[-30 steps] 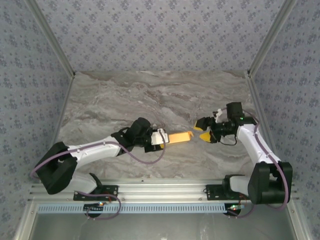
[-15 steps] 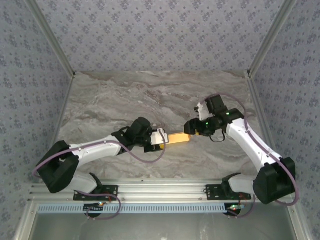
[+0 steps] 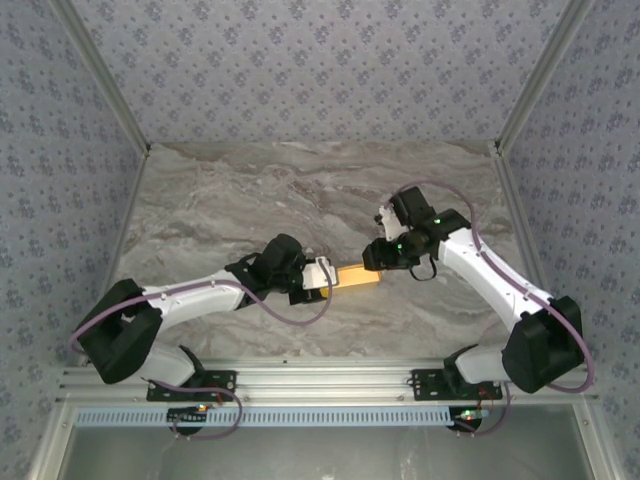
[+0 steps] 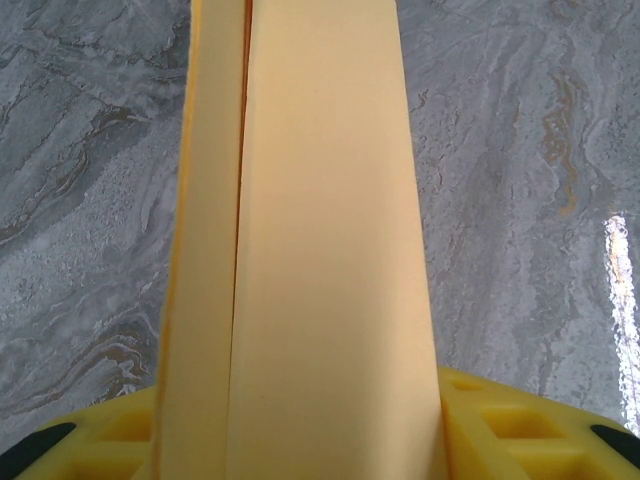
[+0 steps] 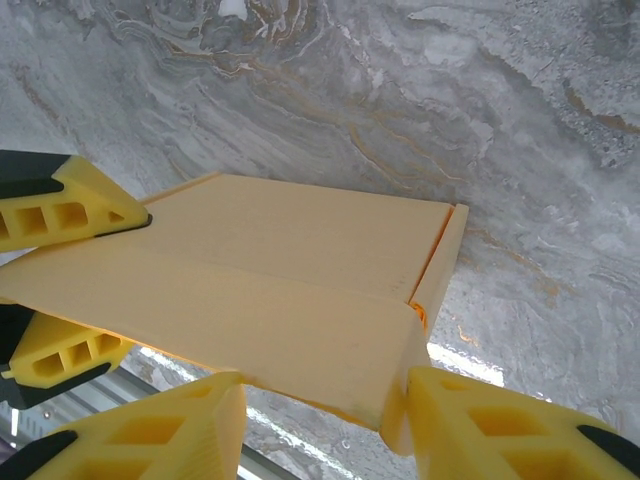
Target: Fold the paper box
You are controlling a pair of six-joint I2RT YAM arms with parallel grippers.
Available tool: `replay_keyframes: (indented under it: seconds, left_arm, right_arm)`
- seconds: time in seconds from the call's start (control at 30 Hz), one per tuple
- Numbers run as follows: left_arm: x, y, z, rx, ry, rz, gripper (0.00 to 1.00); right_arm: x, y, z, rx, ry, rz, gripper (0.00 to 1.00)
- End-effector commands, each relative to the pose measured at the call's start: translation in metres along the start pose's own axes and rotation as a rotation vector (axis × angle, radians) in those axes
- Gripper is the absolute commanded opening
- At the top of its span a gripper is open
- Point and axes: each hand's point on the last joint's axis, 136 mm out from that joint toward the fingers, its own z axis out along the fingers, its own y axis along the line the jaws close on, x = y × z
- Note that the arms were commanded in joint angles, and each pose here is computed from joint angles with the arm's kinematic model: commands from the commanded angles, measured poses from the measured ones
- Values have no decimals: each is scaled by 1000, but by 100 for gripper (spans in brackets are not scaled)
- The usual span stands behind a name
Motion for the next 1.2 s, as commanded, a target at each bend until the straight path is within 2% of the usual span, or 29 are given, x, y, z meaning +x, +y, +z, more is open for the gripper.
replay_keyframes:
  seconds: [0.0,0.2,0.5,0.8,1.0,1.17]
  left_arm:
    - [4,-4,2,23,-4,15,48]
    - [5,-3,2,23,1,17,48]
    - [6,-4,2,29,12,4,48]
    - [6,-3,3,40,1,-13,49]
    - [6,1,2,35,-13,-16,49]
    - [8,-3,3,53,-11,7,49]
  right_arm:
    - [-6,-3,-3,39,0,48,46]
    - [-10,1,-1,31,15,100,42]
    - [8,-4,12,34,45,137,39]
    - [15,-17,14,107,-4,33,32]
    - [17,-14,11,76,-62,-11,37]
    - [9,0,-10,23,-168,-199,58]
